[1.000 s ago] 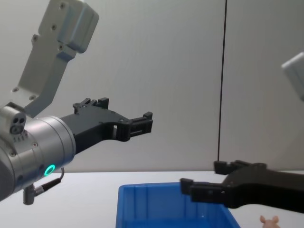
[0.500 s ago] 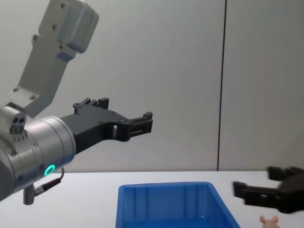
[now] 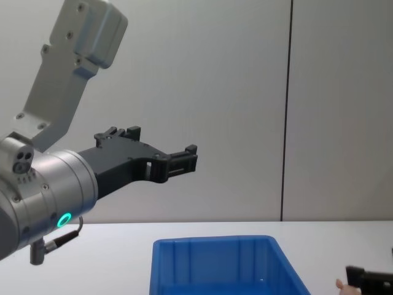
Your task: Pick up the two dolls from the table and place them into the box.
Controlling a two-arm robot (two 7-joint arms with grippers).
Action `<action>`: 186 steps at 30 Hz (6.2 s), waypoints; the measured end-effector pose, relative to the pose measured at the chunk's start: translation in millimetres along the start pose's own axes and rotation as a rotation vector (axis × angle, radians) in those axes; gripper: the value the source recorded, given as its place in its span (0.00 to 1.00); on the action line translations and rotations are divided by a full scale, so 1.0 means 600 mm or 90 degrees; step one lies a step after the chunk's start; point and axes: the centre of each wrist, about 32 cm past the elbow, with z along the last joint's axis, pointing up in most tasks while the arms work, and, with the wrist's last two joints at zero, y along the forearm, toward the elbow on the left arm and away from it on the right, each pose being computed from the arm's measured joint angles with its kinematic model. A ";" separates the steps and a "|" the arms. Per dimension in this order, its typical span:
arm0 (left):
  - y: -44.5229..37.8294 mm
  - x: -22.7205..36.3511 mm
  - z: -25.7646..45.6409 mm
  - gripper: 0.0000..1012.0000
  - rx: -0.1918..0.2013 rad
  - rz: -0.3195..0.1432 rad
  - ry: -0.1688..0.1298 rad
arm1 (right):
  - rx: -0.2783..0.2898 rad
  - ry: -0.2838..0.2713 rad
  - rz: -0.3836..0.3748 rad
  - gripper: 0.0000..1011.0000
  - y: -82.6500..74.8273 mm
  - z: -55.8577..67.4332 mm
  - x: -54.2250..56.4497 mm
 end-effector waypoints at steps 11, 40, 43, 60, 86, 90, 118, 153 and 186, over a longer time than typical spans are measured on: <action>0.000 0.0000 0.000 0.99 0.000 0.000 0.000 | -0.053 0.020 -0.009 0.99 0.013 -0.020 0.005; 0.000 0.0000 0.000 0.99 0.000 0.000 0.000 | -0.107 0.046 -0.023 0.64 0.065 -0.050 0.000; 0.000 0.0000 0.000 0.99 0.000 0.000 0.000 | -0.106 0.047 -0.024 0.55 0.067 -0.049 -0.001; 0.000 0.0000 0.000 0.99 0.000 0.000 0.000 | -0.029 0.023 -0.023 0.37 0.075 -0.007 -0.011; 0.000 0.0000 0.000 0.99 0.000 0.000 0.000 | 0.089 -0.023 0.148 0.47 0.109 0.074 -0.060; 0.000 0.0000 0.000 0.99 0.000 0.000 0.000 | 0.081 -0.022 0.169 0.59 0.117 0.071 -0.069; 0.000 0.0000 0.000 0.99 0.000 0.000 0.000 | 0.083 -0.018 0.136 0.99 0.067 0.031 -0.023; 0.102 0.0013 -0.024 0.99 0.159 0.064 0.037 | 0.072 -0.021 0.084 0.99 0.015 0.006 0.018; 0.117 0.0102 -0.134 0.99 0.271 0.057 0.091 | 0.071 -0.021 0.081 0.99 0.012 0.005 0.021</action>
